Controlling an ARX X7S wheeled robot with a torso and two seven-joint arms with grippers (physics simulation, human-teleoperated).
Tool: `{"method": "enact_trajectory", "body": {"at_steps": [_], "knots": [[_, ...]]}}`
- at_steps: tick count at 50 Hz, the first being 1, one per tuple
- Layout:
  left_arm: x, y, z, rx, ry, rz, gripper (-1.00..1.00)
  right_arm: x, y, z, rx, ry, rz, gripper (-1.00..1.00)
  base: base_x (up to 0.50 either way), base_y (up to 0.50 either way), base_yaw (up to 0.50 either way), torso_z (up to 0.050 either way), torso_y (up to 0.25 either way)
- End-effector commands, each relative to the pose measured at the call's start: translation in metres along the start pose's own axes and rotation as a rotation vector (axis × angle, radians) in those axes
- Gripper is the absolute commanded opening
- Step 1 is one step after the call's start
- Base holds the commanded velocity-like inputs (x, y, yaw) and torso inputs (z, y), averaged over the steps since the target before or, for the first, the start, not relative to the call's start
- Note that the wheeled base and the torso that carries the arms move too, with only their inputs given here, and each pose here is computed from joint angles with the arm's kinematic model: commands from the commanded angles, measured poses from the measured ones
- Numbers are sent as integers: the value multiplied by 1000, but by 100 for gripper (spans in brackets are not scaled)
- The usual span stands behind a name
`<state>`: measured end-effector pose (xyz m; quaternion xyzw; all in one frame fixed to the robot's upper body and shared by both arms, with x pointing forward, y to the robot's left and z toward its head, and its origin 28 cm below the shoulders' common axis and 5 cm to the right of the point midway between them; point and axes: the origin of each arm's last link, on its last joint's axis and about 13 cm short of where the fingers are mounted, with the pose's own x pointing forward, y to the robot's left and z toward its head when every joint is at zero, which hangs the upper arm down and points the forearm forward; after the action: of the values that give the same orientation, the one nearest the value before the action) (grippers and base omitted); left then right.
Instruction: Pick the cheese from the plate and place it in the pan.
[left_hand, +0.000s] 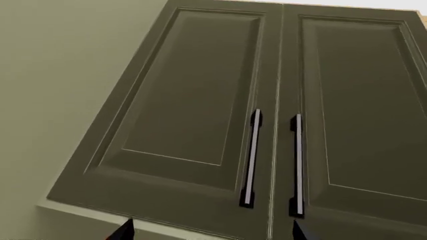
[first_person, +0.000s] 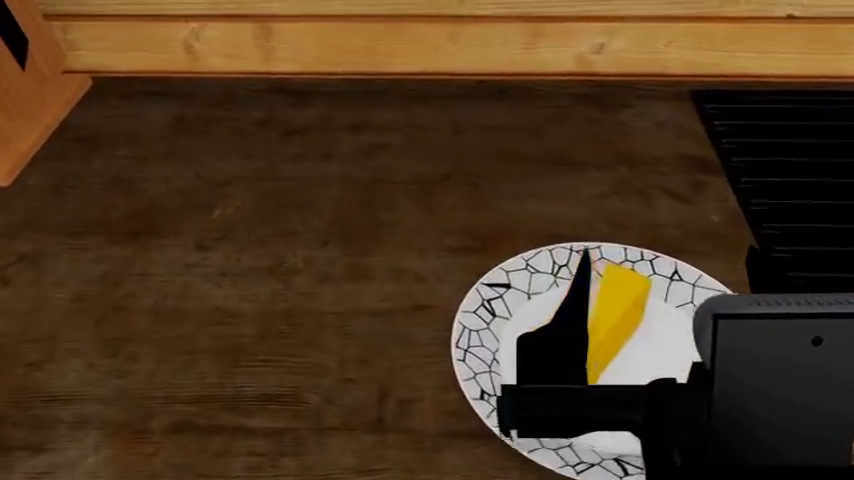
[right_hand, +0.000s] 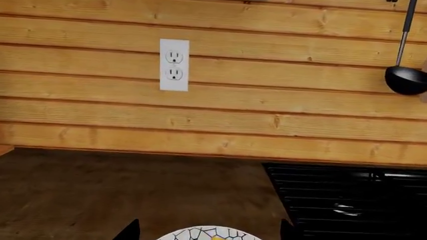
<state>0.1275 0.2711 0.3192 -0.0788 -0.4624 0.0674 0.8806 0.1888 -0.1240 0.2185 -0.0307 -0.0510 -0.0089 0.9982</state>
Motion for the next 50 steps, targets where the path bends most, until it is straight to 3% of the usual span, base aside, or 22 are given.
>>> {"method": "enact_trajectory", "body": {"at_steps": [1, 38, 45, 50], "knots": [[-1, 0, 0, 2, 6, -2, 100, 0, 1, 1, 1, -1, 2, 100, 250, 16, 0, 0, 0], [2, 0, -1, 2, 21, -6, 100, -2, -3, -2, 21, 6, -19, 100, 257, 56, 0, 0, 1], [1, 1, -2, 2, 24, -7, 100, -13, -10, 12, 38, 59, -36, 100, 10, 0, 0, 0, 1], [-3, 2, -4, -1, 30, -9, 100, -38, -20, 40, 120, 154, -39, 100, 0, 0, 0, 0, 0]]}}
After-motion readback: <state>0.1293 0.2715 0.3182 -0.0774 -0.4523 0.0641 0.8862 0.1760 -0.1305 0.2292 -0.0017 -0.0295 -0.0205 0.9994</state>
